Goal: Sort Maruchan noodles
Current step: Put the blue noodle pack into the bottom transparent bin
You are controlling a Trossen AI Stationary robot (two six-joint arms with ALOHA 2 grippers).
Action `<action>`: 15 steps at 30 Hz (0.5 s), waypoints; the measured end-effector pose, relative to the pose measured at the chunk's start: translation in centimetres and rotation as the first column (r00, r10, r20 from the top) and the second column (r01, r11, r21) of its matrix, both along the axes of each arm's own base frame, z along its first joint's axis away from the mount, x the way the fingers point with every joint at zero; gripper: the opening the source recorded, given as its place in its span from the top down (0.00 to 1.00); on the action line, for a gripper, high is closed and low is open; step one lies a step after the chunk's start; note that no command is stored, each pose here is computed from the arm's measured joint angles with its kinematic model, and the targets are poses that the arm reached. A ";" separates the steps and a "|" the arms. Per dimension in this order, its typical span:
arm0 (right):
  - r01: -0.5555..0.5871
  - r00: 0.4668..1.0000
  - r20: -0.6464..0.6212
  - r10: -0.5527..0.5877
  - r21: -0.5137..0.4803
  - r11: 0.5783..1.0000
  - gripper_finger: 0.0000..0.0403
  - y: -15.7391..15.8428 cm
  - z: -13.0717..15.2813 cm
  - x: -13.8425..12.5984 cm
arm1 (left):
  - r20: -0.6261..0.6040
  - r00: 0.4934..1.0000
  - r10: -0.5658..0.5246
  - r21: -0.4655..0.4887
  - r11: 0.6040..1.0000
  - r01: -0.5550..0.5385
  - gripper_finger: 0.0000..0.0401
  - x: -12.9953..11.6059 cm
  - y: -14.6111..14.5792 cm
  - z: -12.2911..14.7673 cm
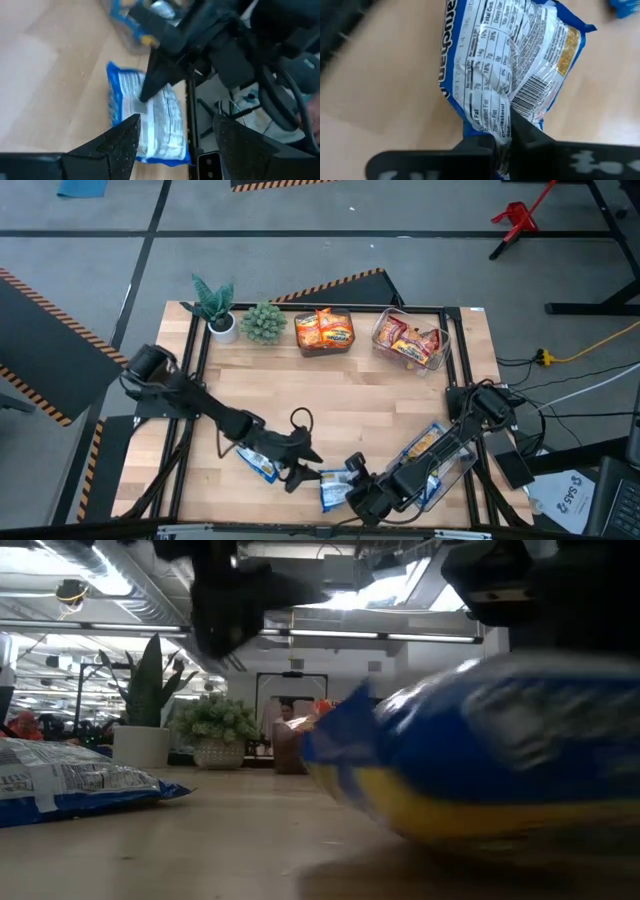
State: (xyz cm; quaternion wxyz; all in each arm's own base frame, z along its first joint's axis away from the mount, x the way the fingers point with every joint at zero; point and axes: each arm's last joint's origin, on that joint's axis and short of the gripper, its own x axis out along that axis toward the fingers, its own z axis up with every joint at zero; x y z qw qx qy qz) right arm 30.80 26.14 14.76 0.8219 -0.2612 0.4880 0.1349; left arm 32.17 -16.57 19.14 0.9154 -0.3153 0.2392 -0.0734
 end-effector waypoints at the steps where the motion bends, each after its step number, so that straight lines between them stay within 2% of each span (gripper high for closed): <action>1: 0.006 1.000 -0.020 -0.006 0.036 0.999 0.99 0.0 0.3 0.2 | 0.017 1.000 -0.011 0.021 1.000 0.011 0.39 -0.2 0.1 0.5; 5: 0.054 0.994 -0.105 -0.034 0.197 0.979 1.00 -0.2 1.6 1.1 | 0.083 0.994 -0.072 0.115 0.991 0.063 0.39 -1.3 0.0 2.8; 9: 0.116 0.981 -0.185 -0.055 0.339 0.934 1.00 -1.5 3.3 2.1 | 0.103 0.981 -0.165 0.253 0.958 0.135 0.39 -2.5 -0.5 3.8; 12: 0.150 0.975 -0.212 -0.064 0.419 0.895 1.00 -3.0 5.0 2.6 | 0.119 0.962 -0.246 0.375 0.908 0.186 0.39 -3.3 -1.0 4.4; 15: 0.163 0.975 -0.212 -0.069 0.465 0.870 1.00 -4.5 7.0 2.7 | 0.118 0.938 -0.327 0.511 0.830 0.225 0.39 -3.9 -1.5 4.4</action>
